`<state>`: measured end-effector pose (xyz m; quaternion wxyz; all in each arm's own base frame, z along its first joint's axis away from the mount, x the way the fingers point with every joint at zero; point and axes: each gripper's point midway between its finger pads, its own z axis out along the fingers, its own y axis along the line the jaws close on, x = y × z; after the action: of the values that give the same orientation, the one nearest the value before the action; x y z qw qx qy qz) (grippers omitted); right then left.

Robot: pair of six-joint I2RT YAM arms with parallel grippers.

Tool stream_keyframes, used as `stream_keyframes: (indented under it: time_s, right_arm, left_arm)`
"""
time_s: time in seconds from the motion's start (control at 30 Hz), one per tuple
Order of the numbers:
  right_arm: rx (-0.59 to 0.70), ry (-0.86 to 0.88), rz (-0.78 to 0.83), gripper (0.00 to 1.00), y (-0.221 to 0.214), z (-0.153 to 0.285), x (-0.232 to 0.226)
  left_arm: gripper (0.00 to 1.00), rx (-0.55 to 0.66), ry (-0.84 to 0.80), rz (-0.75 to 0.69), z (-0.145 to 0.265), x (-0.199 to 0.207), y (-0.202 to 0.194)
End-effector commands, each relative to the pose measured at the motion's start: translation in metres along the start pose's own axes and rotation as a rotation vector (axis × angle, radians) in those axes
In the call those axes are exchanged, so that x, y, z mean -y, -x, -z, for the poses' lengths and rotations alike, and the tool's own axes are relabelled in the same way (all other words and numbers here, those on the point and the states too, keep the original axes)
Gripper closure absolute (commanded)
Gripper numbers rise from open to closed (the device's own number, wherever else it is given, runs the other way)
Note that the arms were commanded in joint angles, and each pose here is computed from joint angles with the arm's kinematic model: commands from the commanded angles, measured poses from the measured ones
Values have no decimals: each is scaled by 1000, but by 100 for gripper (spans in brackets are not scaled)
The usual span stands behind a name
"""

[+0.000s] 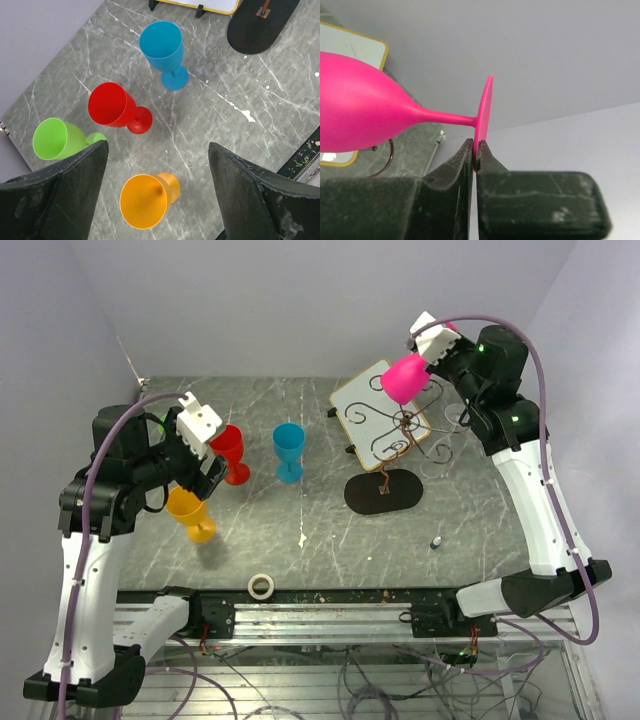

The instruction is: Place the wine glass upside down on the wine glass rack

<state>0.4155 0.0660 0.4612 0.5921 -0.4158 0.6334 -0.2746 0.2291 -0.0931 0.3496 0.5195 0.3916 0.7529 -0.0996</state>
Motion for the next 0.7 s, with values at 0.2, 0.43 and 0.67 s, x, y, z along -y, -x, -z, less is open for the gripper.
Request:
stream_keyframes:
  time_s: [0.2, 0.43, 0.67]
  right_arm:
    - [1, -36, 12, 100, 13, 5, 6]
    - [46, -127, -63, 100, 27, 27, 48]
    - [18, -240, -89, 100, 22, 21, 70]
  left_arm:
    - [11, 73, -11, 9, -4, -5, 20]
    - [12, 81, -24, 6, -5, -4, 21]
    - [12, 84, -32, 10, -5, -1, 19]
